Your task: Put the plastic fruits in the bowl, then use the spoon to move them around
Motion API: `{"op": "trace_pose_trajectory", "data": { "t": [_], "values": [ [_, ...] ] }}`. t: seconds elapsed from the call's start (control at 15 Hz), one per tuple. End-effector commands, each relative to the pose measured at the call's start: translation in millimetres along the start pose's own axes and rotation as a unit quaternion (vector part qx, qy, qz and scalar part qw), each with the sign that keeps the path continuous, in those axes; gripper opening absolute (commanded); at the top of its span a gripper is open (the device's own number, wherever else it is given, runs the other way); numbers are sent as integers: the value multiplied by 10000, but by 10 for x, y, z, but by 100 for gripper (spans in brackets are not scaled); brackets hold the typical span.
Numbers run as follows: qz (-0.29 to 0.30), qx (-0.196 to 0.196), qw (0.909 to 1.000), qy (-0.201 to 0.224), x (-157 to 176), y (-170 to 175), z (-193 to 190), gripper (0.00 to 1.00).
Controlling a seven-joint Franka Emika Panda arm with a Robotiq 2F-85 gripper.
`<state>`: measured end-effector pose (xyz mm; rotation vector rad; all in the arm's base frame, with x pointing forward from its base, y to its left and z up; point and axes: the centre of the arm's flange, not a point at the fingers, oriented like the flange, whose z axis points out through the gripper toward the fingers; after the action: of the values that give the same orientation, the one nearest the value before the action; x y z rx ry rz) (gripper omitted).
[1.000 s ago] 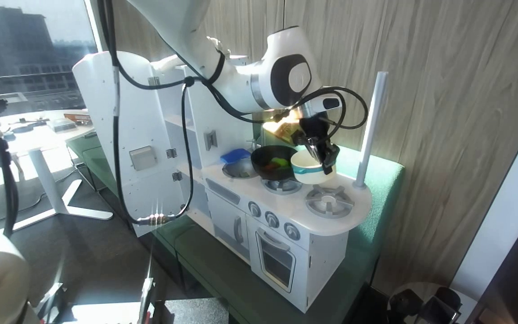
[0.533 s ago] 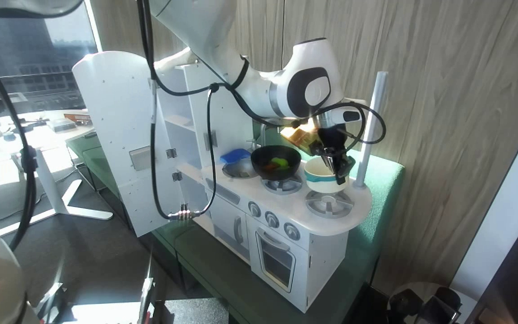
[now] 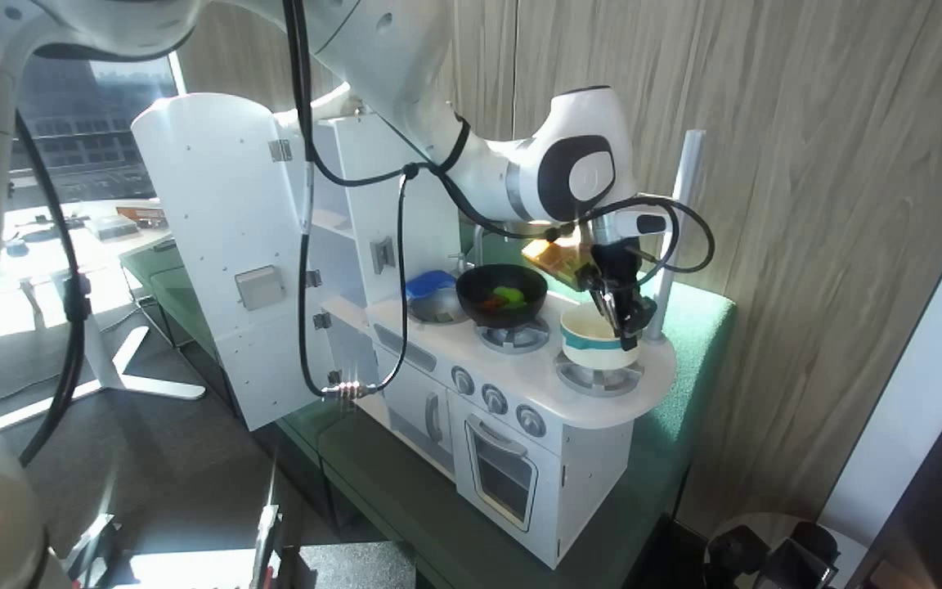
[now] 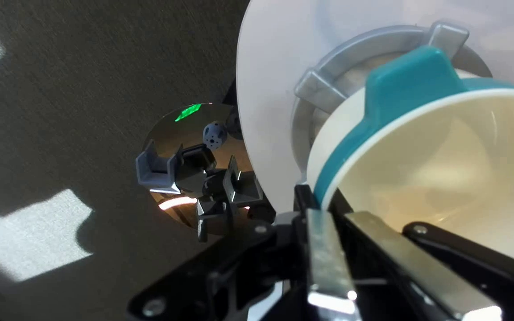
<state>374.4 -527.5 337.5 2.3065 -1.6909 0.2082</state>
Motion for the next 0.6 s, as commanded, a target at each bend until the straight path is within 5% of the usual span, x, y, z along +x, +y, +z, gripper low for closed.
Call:
{"op": "trace_pose_trajectory", "data": {
  "t": [0.0, 0.13, 0.53],
  "values": [
    [-10, -53, 9999, -89, 191, -30, 7, 36],
    [22, -88, 9999, -109, 203, -33, 12, 61],
    [-45, -177, 9997, 176, 84, 136, -550, 100]
  ]
}}
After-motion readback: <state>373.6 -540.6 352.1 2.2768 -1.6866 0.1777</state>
